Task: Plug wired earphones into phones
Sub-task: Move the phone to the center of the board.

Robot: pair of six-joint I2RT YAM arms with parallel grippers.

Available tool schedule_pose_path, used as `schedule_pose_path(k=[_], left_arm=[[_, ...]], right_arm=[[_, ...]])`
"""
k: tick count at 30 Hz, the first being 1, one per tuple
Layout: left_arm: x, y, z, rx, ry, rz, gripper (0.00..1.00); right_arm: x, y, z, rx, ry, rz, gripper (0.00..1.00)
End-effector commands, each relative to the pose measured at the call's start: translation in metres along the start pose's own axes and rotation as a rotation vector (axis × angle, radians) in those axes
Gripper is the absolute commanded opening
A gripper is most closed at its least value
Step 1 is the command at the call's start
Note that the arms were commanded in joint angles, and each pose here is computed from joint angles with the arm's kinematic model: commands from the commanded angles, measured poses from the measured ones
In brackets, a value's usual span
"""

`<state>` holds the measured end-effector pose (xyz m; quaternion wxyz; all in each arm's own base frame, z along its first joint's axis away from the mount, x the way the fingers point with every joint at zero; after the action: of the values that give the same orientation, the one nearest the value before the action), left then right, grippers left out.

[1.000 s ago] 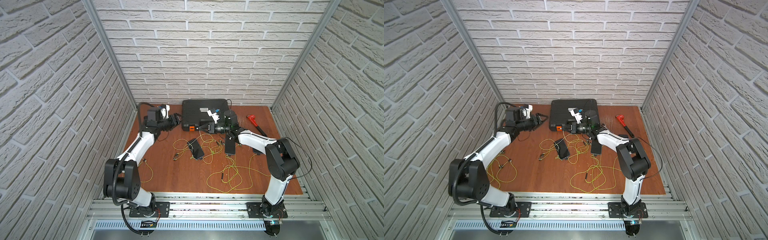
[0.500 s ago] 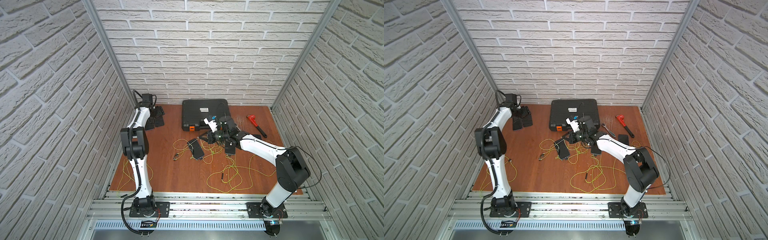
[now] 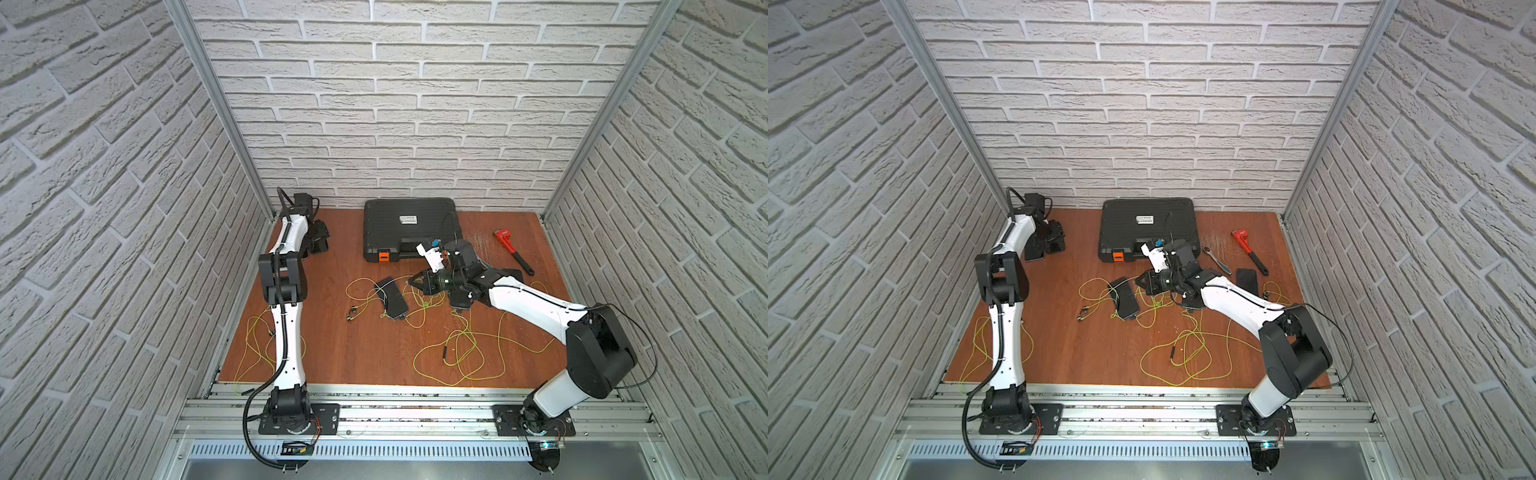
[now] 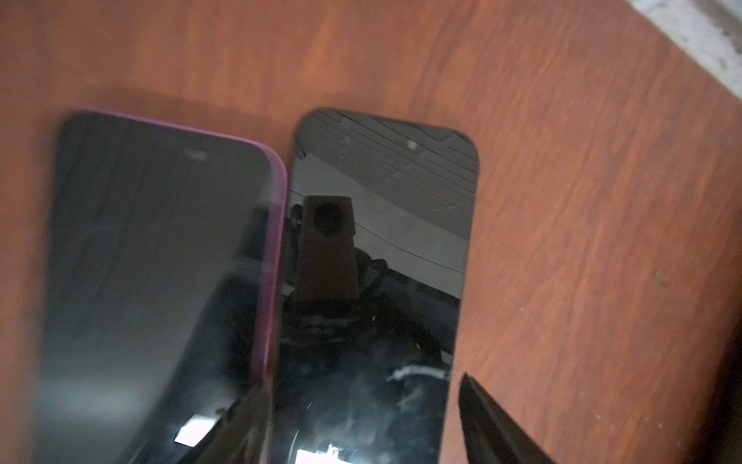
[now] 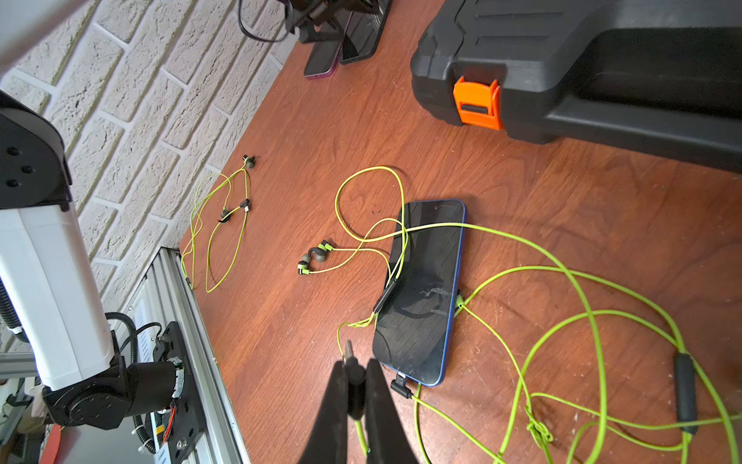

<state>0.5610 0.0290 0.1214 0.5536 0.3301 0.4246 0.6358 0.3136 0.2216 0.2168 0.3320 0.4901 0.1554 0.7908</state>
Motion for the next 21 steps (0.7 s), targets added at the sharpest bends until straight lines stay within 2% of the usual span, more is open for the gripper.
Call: schedule_pose_path(k=[1, 10, 18, 21], left_arm=[[-0.006, -0.005, -0.003, 0.019, 0.001, 0.033, 0.74], [-0.004, -0.023, -0.017, 0.109, 0.02, 0.089, 0.74], [-0.011, -0.042, -0.031, 0.204, -0.002, 0.082, 0.93], [-0.014, -0.046, -0.037, 0.234, -0.041, 0.102, 0.93]], right_arm=[[0.008, 0.007, 0.002, -0.03, 0.043, 0.01, 0.05], [0.005, 0.007, 0.0, -0.032, 0.06, -0.003, 0.05], [-0.001, 0.004, -0.003, -0.021, 0.061, -0.024, 0.05], [-0.002, 0.002, -0.004, -0.023, 0.06, -0.022, 0.05]])
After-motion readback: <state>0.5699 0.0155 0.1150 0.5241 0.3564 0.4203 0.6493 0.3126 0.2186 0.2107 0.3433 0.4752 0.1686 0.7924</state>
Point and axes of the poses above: each gripper's point midway between its finger pads, its own y axis back along the fingers, its own x axis along the line the jaws close on, z = x × y, the point moved 9 cm from there along y, back along the fingers, and after that the axes turned 14 degrees about -y, right-handed, at the moved point
